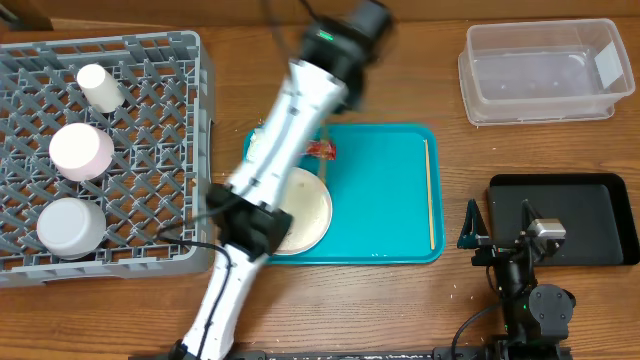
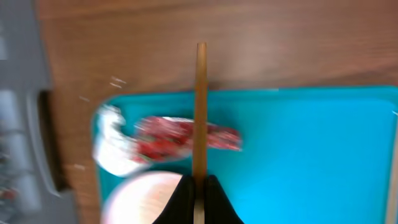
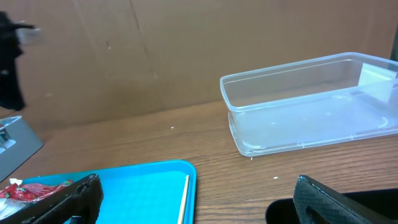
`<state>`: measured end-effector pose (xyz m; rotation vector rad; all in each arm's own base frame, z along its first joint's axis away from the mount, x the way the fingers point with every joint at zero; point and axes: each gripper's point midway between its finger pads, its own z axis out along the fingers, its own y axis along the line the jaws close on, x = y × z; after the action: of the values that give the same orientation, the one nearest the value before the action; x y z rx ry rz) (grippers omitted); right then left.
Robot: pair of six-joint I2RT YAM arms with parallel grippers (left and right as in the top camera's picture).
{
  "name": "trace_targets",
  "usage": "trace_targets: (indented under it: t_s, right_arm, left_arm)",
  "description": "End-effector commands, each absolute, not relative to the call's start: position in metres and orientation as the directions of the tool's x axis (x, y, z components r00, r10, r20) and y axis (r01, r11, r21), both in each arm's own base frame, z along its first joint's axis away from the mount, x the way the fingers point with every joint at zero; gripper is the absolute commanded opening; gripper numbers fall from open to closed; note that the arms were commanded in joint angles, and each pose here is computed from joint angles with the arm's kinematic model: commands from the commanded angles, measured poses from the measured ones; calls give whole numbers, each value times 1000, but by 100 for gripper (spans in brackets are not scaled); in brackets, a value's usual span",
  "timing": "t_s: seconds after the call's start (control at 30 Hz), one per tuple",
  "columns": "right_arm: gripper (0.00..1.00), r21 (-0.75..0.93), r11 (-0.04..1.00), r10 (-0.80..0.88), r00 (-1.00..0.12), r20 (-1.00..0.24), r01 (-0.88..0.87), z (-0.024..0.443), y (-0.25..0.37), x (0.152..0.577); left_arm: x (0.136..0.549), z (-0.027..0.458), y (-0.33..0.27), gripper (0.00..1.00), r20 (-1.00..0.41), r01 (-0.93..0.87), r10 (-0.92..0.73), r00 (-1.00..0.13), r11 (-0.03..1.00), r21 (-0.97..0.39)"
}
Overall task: Sort waste into correct bins and load items into the dishwasher
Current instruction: 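Carry the chopstick left and drop it into the dish rack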
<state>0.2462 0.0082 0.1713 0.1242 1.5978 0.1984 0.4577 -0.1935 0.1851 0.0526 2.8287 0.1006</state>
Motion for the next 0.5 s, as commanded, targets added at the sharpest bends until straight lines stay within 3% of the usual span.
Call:
trace_targets:
  t_s: [0.0,0.27,0.47]
  right_arm:
    - [100,199,979,198,-31,-980,-31,170,6,246]
    - [100,199,979,198,-31,-980,-32,170,6,246]
    - [99,199,979,198,-31,-980,-31,170,6,246]
  left_arm:
    - [473,203,-143,4,-311,72,79,-947,997,34]
    - [494,207,9,4,-309,-170,-159,-938,985,9]
    - [494,209,45,4,-324,-13,-83,-942,977,-213]
